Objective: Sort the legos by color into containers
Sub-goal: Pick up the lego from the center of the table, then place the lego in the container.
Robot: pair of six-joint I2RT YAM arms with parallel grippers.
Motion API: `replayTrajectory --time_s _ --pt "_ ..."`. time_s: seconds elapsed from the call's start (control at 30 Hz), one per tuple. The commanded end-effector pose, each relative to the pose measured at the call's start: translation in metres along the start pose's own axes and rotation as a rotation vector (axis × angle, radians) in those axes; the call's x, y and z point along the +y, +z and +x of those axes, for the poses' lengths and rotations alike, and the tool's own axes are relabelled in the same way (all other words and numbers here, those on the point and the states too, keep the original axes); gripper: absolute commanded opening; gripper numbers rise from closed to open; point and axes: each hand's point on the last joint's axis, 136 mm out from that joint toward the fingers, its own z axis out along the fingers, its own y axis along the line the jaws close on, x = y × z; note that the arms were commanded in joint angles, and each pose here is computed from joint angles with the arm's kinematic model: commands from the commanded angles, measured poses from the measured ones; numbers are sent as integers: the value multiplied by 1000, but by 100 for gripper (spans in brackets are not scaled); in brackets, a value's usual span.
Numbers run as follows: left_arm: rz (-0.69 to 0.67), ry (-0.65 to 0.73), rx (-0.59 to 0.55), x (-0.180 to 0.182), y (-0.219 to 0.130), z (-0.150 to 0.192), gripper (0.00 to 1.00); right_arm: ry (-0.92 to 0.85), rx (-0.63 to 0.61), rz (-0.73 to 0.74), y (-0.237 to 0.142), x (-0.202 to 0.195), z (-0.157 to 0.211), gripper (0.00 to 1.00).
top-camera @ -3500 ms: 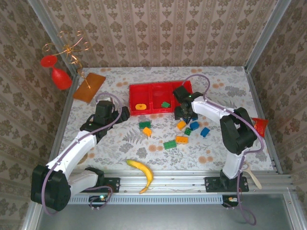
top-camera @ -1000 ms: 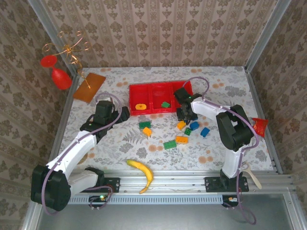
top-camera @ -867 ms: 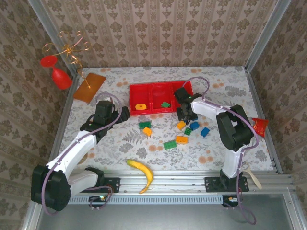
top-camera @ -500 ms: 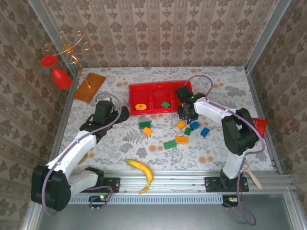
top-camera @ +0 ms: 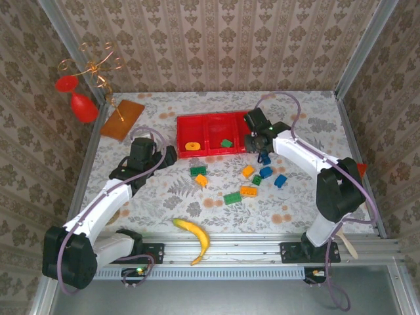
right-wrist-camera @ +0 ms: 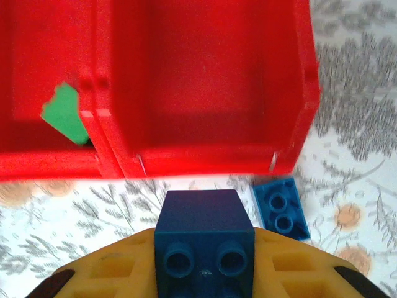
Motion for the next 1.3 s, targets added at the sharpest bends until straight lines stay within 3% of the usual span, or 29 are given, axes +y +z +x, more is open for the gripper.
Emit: replayTrajectory --time_s 0.0,0.37,0.67,1.0,1.27 --pt "6 -28 -6 1 0 0 100 -30 -30 45 3 -2 -20 19" --pt "3 -27 -6 2 -1 -1 100 -66 -47 105 42 2 -60 20" --pt "-2 -28 -4 4 -1 0 100 -45 -27 121 66 -3 -61 25" --pt "-3 -29 1 4 1 0 100 -41 -19 117 67 -2 -59 45" --pt "-7 -29 1 4 0 0 100 -38 -36 103 55 -2 -61 48"
